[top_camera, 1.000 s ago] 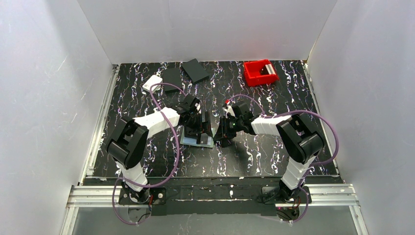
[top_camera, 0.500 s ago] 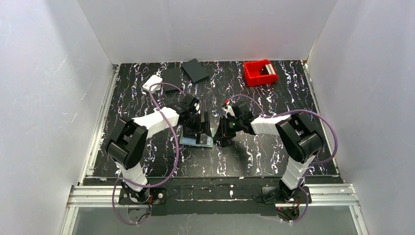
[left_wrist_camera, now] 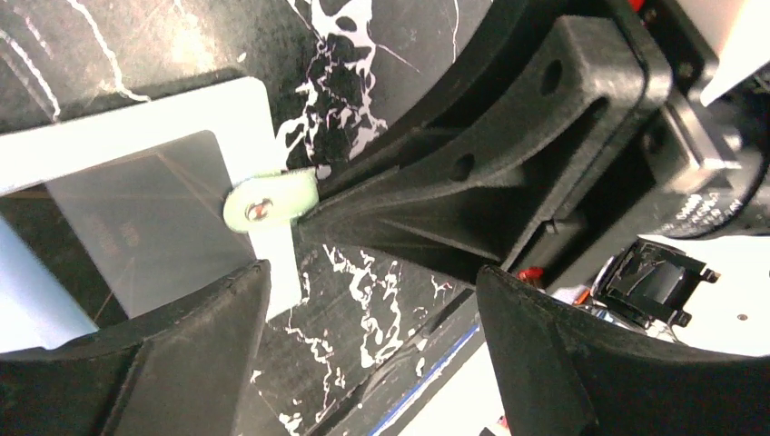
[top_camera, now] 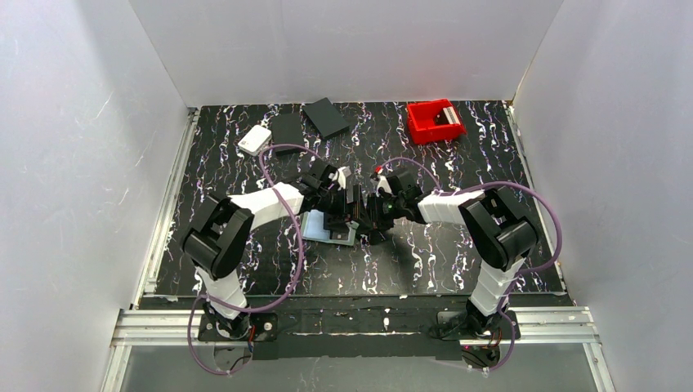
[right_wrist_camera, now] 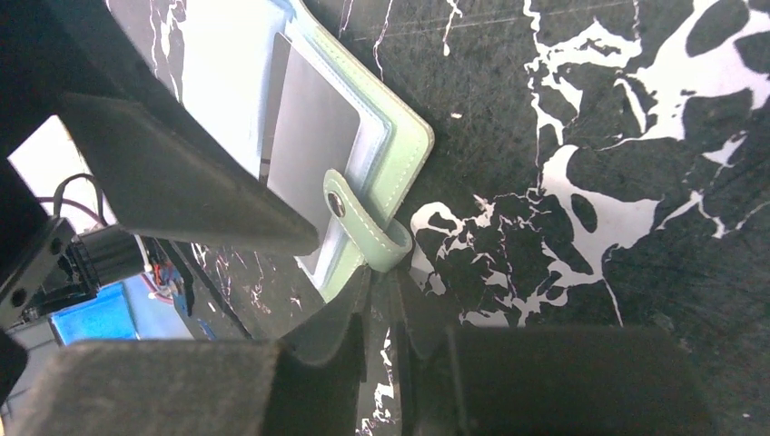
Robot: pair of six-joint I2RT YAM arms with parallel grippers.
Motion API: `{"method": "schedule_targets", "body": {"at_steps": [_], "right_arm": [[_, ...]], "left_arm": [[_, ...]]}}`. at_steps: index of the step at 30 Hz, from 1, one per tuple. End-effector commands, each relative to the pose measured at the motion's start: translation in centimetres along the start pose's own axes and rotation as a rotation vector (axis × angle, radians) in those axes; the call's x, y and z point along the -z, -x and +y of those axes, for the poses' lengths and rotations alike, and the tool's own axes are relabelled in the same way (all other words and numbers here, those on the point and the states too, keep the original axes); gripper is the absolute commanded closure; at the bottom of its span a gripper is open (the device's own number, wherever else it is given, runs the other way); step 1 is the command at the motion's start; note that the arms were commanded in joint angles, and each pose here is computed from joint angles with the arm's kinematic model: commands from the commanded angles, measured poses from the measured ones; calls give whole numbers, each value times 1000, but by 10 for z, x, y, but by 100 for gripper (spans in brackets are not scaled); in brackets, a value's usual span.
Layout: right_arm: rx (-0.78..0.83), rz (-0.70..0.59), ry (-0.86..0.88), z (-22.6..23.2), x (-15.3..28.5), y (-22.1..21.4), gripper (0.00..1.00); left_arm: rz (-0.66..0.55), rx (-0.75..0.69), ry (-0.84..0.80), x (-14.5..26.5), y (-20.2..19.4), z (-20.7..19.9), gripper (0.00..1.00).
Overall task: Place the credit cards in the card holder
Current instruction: Insert the credit card into the card holder.
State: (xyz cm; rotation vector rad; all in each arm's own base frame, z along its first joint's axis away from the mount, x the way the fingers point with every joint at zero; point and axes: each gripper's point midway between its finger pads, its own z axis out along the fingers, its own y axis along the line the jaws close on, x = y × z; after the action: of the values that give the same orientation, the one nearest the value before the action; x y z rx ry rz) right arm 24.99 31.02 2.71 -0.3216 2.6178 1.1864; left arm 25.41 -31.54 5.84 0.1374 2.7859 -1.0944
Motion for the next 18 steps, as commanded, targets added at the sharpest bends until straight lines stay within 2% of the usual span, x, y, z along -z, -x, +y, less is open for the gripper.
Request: {"method": "schedule_targets", "body": {"at_steps": [1, 5, 8, 11, 15, 18], "right_arm": [[49, -39, -61, -1, 8, 17, 77], [87, -61, -159, -12, 26, 33, 68], [144, -81, -211, -6, 45, 51, 58], [206, -126, -254, 10, 69, 78, 44], [262, -288, -360, 20, 107, 132, 28], [272, -384, -516, -1, 132, 175, 23]], "left_arm": [[-72, -21, 4, 46, 8, -10, 16], [-123, 8, 96, 85, 14, 13, 11], [-130, 13, 176, 113, 12, 29, 9], [-130, -7, 205, 130, 5, 31, 8], [-142, -25, 171, 143, -1, 19, 7], [-132, -25, 125, 142, -4, 11, 7]]}}
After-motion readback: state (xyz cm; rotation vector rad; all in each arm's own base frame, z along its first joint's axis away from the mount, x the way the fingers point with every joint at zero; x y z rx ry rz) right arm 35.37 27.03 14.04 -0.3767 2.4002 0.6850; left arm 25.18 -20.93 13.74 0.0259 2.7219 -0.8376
